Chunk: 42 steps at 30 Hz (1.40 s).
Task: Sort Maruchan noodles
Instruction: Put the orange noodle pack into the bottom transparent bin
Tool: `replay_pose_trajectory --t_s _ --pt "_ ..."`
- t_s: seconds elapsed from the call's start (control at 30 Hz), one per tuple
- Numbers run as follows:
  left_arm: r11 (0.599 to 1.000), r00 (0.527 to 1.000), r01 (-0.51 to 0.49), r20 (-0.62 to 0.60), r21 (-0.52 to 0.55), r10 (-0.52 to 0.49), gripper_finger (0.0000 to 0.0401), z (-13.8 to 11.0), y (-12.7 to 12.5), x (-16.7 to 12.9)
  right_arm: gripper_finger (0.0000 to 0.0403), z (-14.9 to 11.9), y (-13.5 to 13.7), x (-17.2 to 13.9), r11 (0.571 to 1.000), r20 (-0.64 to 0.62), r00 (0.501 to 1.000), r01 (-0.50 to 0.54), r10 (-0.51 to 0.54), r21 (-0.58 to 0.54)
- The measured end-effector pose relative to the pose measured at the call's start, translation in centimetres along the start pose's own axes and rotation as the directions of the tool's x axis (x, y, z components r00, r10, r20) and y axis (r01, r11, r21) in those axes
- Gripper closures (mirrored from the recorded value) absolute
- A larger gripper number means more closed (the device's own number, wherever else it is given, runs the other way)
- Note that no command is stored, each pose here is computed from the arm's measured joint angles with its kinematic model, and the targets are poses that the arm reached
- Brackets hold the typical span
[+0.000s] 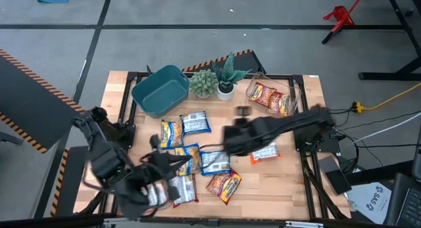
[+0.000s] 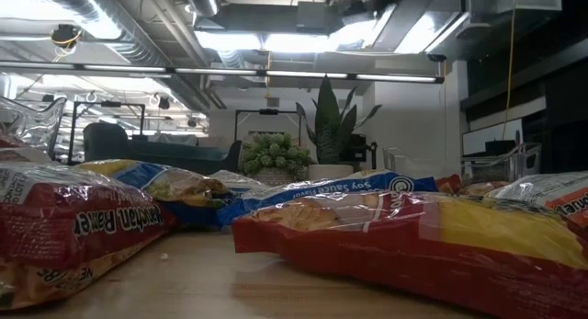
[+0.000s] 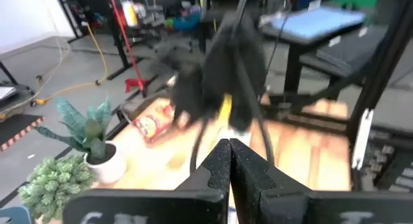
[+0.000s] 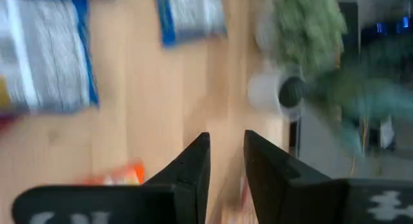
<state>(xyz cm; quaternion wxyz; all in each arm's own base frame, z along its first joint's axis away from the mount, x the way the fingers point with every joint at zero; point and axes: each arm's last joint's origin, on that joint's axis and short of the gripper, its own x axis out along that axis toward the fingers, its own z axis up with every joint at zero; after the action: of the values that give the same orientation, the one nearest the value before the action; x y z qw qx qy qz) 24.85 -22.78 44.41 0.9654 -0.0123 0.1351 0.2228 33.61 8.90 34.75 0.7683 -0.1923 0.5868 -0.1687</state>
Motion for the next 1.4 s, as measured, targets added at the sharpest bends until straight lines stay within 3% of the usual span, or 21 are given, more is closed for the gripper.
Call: replay_pose_trajectory --t_s 0.1,0.23,0.33,0.43,0.6,0.67,0.77,0.83,1.0,1.13,1.3,1.4 --pt "0.999 0.998 0.003 -0.055 0.04 0.0 0.0401 -0.4 -0.3 2.1 0.0322 -4.7 -1.0 0.4 0.99 -0.066 0.997 0.057 -0.049 0.128" --pt "0.997 0.993 -0.007 -0.119 0.072 0.015 0.0401 -1.0 -0.7 5.3 0.0322 -12.3 -2.1 -0.1 0.943 -0.057 0.998 0.043 -0.025 0.331" --pt "0.996 0.989 0.021 -0.148 0.088 -0.008 0.0401 -1.1 -1.2 8.1 0.0322 -17.0 -1.7 0.4 0.877 -0.011 0.998 -0.053 0.066 0.478" --pt "0.988 0.984 0.111 -0.149 0.104 -0.095 0.0401 -0.8 -2.0 11.2 0.0322 -20.9 -1.4 0.9 0.777 0.078 0.982 -0.182 0.17 0.602" --pt "0.929 0.938 0.344 -0.082 0.138 -0.336 0.0401 -0.8 -3.6 17.1 0.0322 -24.6 -0.2 2.3 0.612 0.278 0.904 -0.424 0.324 0.667" --pt "0.895 0.907 0.422 -0.058 0.148 -0.418 0.0401 -1.2 -4.1 19.4 0.0322 -25.3 0.2 2.8 0.576 0.349 0.867 -0.498 0.356 0.648" --pt "0.872 0.887 0.462 -0.063 0.159 -0.458 0.0401 -2.7 -4.4 22.6 0.0322 -25.8 0.8 3.3 0.549 0.415 0.823 -0.568 0.388 0.613" --pt "0.862 0.876 0.483 -0.074 0.154 -0.477 0.0401 -3.9 -4.6 24.6 0.0322 -25.8 1.1 3.3 0.562 0.443 0.802 -0.597 0.4 0.573" --pt "0.824 0.832 0.555 -0.096 0.112 -0.547 0.0401 -7.2 -4.9 29.3 0.0322 -25.2 1.9 3.1 0.653 0.479 0.776 -0.616 0.41 0.44" --pt "0.832 0.834 0.548 -0.13 0.081 -0.537 0.0401 -9.8 -4.6 32.3 0.0322 -24.6 2.8 3.0 0.705 0.473 0.764 -0.619 0.439 0.346" --pt "0.855 0.854 0.512 -0.155 0.084 -0.496 0.0401 -11.8 -3.7 34.9 0.0318 -24.0 4.7 3.4 0.781 0.41 0.802 -0.563 0.435 0.272" --pt "0.87 0.863 0.487 -0.195 0.079 -0.466 0.0401 -13.8 -3.0 36.8 0.0294 -23.8 5.9 4.1 0.833 0.354 0.847 -0.494 0.397 0.25"
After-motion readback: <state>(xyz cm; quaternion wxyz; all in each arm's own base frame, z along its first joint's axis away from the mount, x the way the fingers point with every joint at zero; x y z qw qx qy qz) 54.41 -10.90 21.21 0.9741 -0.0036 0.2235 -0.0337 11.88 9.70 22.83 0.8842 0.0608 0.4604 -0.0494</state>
